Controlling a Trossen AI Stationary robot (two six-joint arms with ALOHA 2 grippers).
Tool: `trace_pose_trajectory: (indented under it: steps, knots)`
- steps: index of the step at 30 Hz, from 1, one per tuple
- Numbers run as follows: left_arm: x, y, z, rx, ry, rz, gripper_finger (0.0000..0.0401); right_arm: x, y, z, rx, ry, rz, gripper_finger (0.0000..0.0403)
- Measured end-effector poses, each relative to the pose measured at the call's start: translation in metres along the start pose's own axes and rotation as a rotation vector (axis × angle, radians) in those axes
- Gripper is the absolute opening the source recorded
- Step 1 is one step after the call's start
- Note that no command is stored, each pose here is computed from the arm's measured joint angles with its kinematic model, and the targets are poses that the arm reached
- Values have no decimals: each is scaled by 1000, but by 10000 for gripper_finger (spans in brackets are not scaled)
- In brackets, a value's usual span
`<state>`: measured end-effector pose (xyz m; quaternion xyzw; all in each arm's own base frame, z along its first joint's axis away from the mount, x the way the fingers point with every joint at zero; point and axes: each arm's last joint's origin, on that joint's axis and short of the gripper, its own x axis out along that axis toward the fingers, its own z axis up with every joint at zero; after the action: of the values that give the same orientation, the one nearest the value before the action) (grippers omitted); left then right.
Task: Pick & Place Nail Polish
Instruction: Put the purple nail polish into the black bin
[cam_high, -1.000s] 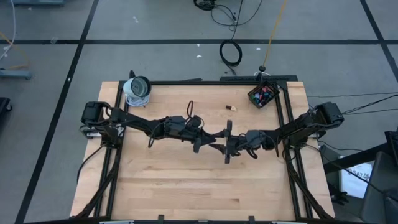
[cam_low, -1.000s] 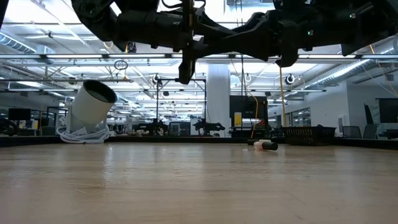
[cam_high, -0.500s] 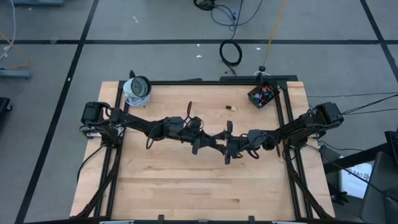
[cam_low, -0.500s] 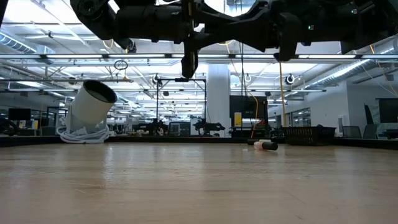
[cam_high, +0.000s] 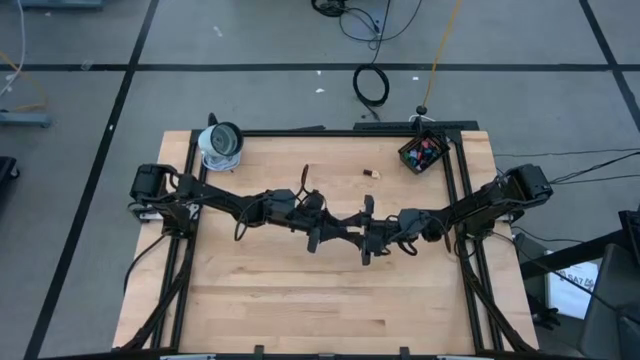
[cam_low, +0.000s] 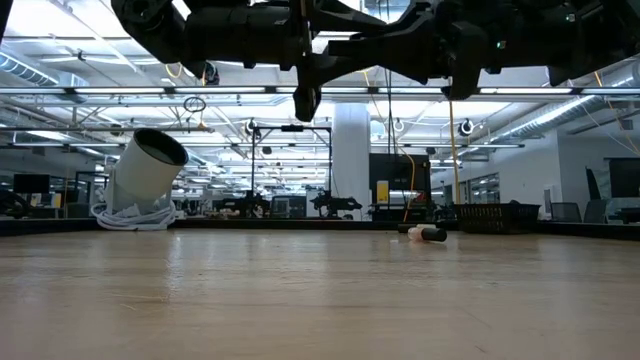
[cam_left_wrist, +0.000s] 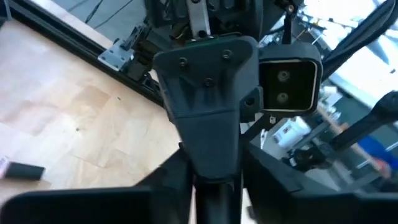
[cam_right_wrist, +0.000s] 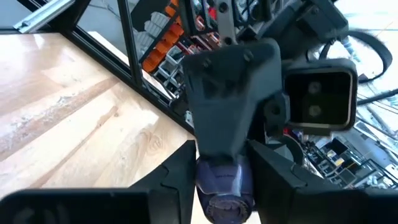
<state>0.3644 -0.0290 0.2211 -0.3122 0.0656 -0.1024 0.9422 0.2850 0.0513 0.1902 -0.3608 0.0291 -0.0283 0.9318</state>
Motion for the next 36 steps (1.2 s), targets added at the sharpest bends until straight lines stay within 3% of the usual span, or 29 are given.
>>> trace_pose_trajectory:
  steps: [10,14,17,22,26,36]
  knots:
    - [-2,9,7,99,-40,64,259,0,0,-4,1,53,-18,110]
    - [-5,23,16,99,-58,98,296,0,0,-5,10,82,-42,110]
    - [-10,31,32,116,-133,133,315,-2,9,-9,19,103,33,110]
    - [-16,49,41,144,-147,191,334,-2,9,-6,35,111,32,110]
    - [-22,61,51,170,-177,230,336,-4,12,-13,53,198,30,110]
    - [-29,75,59,181,-190,278,322,-23,-11,-44,146,629,-111,110]
